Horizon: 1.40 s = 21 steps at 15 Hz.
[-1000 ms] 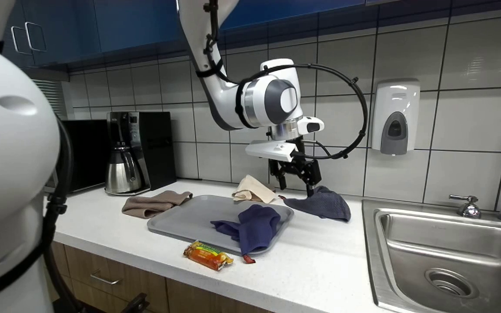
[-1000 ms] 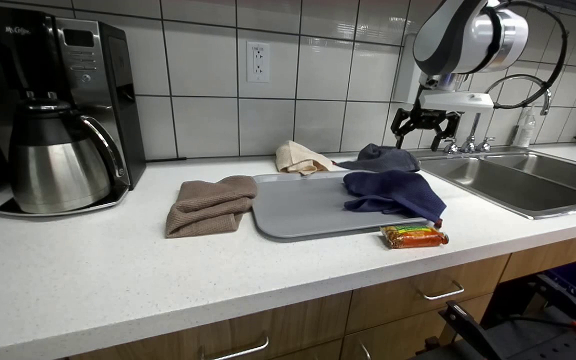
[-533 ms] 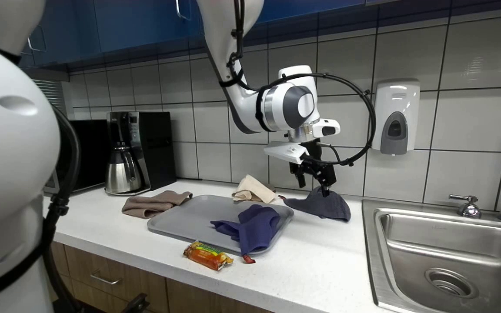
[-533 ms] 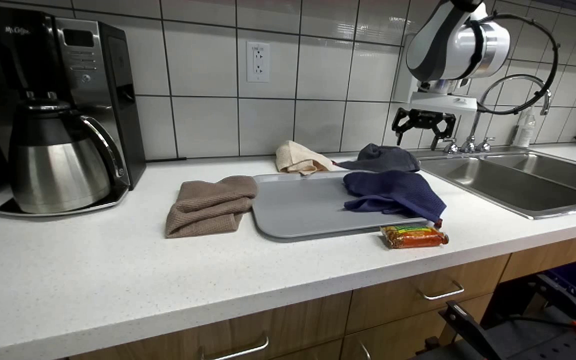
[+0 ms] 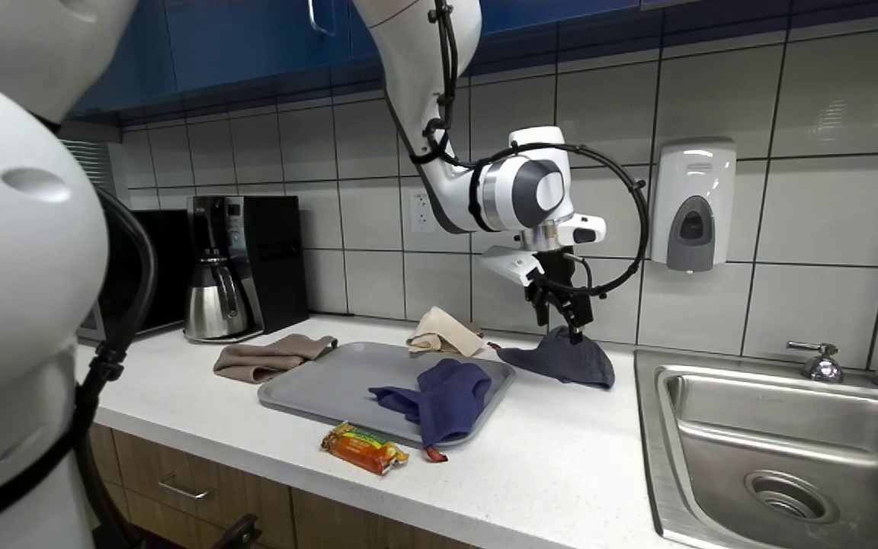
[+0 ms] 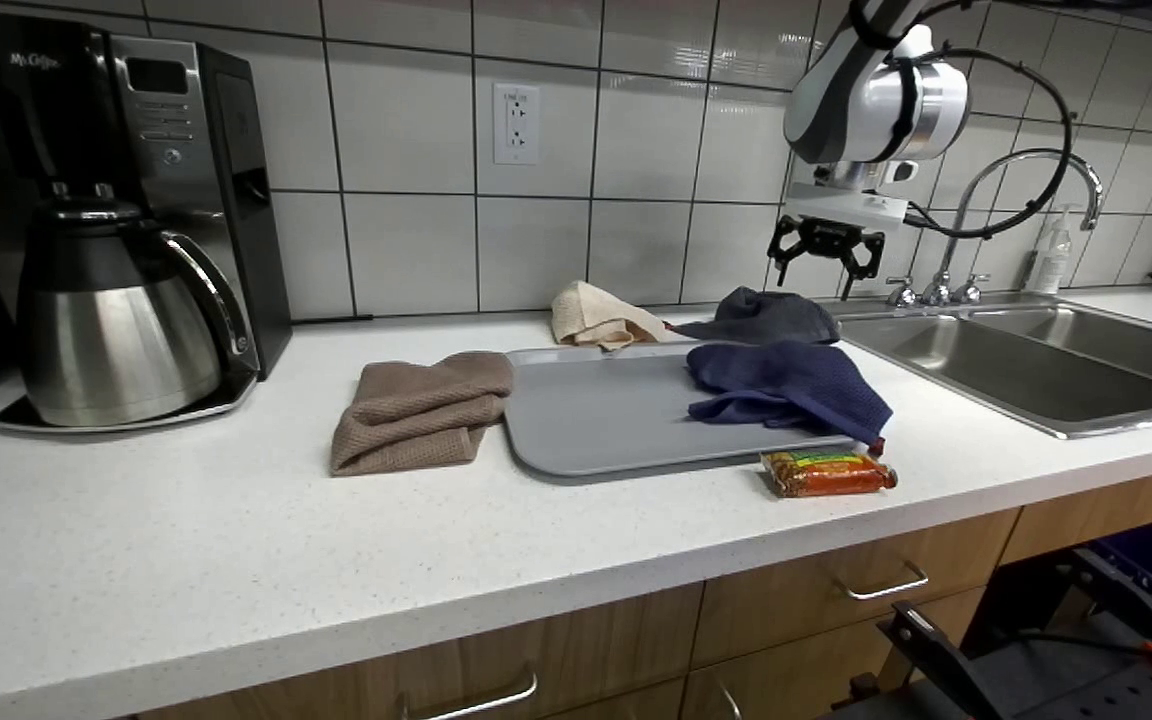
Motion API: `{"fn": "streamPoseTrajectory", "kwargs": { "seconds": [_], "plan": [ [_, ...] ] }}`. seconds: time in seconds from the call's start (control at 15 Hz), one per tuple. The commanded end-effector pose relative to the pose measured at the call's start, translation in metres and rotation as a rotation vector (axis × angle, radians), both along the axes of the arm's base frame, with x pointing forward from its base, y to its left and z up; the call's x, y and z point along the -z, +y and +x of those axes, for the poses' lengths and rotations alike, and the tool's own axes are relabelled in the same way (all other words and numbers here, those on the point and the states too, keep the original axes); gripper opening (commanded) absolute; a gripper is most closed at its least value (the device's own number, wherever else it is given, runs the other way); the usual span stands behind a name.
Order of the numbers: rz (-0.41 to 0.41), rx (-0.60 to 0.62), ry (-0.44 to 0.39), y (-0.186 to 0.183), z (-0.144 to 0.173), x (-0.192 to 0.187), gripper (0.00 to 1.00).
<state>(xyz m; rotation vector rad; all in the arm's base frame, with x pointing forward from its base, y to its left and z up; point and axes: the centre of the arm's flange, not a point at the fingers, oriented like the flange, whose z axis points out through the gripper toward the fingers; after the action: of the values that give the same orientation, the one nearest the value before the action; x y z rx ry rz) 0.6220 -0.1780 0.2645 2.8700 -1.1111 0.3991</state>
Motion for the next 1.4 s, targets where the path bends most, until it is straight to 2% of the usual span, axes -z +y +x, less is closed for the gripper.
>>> {"fn": "streamPoseTrajectory", "kwargs": {
  "seconds": [0.0,0.53,1.33],
  "plan": [
    [0.033,0.081,0.008,0.001,0.037,0.001,1.0],
    [0.048,0.202,-0.002,0.007,0.073,0.02,1.0],
    [0.008,0.249,-0.004,-0.007,0.099,0.053,1.0]
  ]
}}
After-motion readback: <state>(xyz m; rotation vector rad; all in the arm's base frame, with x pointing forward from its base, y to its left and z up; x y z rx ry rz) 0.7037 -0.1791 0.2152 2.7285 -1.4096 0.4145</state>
